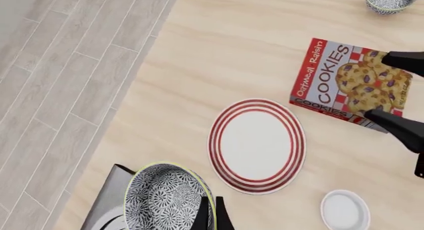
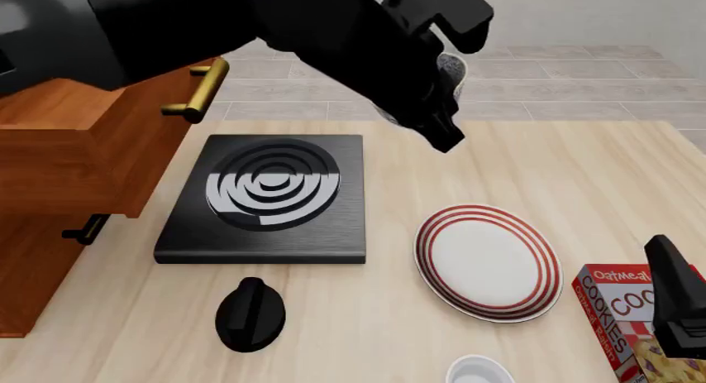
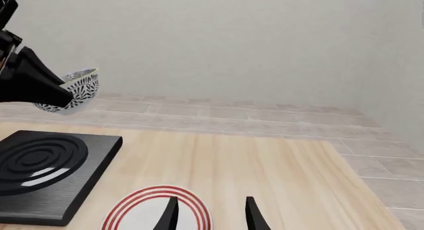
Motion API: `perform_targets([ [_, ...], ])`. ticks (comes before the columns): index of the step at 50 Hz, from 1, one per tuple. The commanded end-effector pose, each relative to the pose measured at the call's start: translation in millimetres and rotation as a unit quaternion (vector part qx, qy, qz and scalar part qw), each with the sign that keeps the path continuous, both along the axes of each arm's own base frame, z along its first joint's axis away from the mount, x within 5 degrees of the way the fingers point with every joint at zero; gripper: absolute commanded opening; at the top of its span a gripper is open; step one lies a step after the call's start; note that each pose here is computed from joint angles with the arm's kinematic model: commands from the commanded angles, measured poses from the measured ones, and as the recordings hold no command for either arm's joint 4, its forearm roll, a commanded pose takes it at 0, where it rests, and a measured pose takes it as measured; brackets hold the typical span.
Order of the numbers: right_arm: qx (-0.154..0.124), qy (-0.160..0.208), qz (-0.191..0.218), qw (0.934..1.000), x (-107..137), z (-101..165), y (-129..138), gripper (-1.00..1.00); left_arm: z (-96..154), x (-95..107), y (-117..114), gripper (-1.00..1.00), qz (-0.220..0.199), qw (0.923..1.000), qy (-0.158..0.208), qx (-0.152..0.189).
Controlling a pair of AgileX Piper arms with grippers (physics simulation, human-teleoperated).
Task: Pick the akita bowl in the top layer of the wooden cabinet and place it on the plate.
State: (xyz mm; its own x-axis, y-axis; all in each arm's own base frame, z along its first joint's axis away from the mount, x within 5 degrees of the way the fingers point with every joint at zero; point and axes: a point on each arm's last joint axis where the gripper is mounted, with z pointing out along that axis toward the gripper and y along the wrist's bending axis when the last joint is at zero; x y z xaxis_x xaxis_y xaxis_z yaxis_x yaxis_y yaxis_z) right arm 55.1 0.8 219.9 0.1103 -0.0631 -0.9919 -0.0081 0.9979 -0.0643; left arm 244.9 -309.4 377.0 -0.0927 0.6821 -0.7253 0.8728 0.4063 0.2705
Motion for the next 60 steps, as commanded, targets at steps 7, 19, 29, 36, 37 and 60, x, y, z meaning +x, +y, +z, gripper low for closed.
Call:
perform_targets([
  [7,-0.002,-0.001,0.000,1.0000,0,0,0,1.00,-12,-4,-19,-1.00,-0.009,0.9999,0.007,-0.010],
  [19,-0.003,-0.003,0.000,1.0000,0,1,0,1.00,-28,1,-34,-1.00,-0.010,0.9998,0.015,-0.006],
  [29,-0.003,-0.001,0.000,1.0000,0,0,0,1.00,-40,9,-40,-1.00,-0.009,0.9999,0.014,-0.002],
  [36,-0.003,-0.001,0.000,1.0000,0,0,0,1.00,-44,11,-46,-1.00,-0.007,0.9998,0.019,-0.005],
  [37,-0.003,-0.001,0.000,1.0000,0,0,0,1.00,-43,12,-47,-1.00,-0.005,0.9998,0.020,-0.008],
  [60,-0.003,-0.001,0.001,1.0000,0,0,0,1.00,-61,13,-74,-1.00,-0.007,0.9993,0.036,-0.013],
])
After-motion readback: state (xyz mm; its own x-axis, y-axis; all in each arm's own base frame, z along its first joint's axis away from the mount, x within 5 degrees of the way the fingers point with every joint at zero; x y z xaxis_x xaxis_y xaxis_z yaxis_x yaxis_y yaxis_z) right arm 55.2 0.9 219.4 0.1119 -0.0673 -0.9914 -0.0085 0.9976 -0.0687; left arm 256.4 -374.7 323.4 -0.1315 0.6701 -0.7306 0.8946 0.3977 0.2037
